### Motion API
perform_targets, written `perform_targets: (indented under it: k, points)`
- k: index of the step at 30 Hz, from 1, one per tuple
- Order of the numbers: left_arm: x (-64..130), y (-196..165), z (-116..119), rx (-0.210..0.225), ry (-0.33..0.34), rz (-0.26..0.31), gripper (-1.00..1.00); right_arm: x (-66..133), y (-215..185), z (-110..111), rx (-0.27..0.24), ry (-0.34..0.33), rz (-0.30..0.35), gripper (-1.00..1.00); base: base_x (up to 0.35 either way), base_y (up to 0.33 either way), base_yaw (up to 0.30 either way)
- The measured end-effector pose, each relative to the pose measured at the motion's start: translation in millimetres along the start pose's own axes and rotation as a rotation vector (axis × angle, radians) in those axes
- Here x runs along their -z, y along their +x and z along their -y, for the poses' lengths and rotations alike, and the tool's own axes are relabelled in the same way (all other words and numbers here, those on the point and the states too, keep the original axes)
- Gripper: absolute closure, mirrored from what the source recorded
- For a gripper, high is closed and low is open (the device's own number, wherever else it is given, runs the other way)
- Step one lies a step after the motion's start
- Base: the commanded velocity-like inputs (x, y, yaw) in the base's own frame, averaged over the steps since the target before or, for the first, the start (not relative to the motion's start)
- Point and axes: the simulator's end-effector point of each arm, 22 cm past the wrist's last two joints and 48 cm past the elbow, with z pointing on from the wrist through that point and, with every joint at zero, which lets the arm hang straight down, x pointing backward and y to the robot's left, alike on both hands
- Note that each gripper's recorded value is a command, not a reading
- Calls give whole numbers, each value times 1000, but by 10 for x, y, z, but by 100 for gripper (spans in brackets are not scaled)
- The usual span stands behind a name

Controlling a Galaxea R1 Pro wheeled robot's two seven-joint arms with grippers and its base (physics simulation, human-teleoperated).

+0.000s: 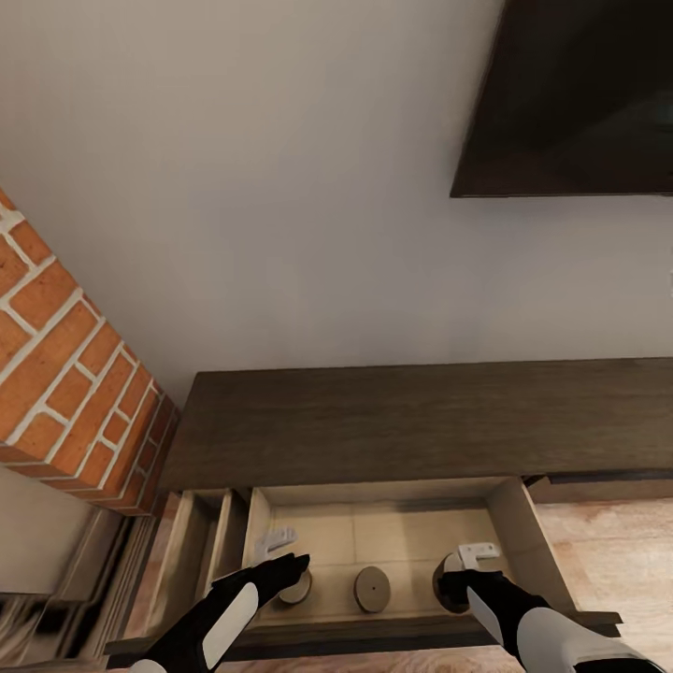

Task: Place each of the two pumpkins and all three candles from the living room inside a cabinet in the living room (use any cabinet), then make sure every cabinet is closed, and position the cauldron so it is next to a table in the living room.

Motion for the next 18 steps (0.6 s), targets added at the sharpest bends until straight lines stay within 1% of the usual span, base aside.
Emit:
perform_targets:
  k: [8,9,11,12,13,16,18]
  points:
    - [-2,3,4,-1,1,0,-100,1,-28,-12,3,-2,9,100,0,0,-2]
    - [-1,2,3,-1,0,0,-100,4,-58,-13,4,-2,16,100,0,0,0]
    - [-1,2,2,-1,0,1,-100,35,-279,-26,5,-1,60,100,0,0,0]
    - [-1,2,4,-1,0,1,-100,43,-324,-35,3,-2,69,100,0,0,0]
    - [-1,2,4,-1,1,1,-100,49,-356,-45,3,-4,75,100,0,0,0]
    - [-2,3,6,-1,1,0,-100,72,-423,-188,3,-18,88,100,0,0,0]
    - [-1,0,0,0,0,1,-100,77,-442,-177,5,-4,92,100,0,0,0]
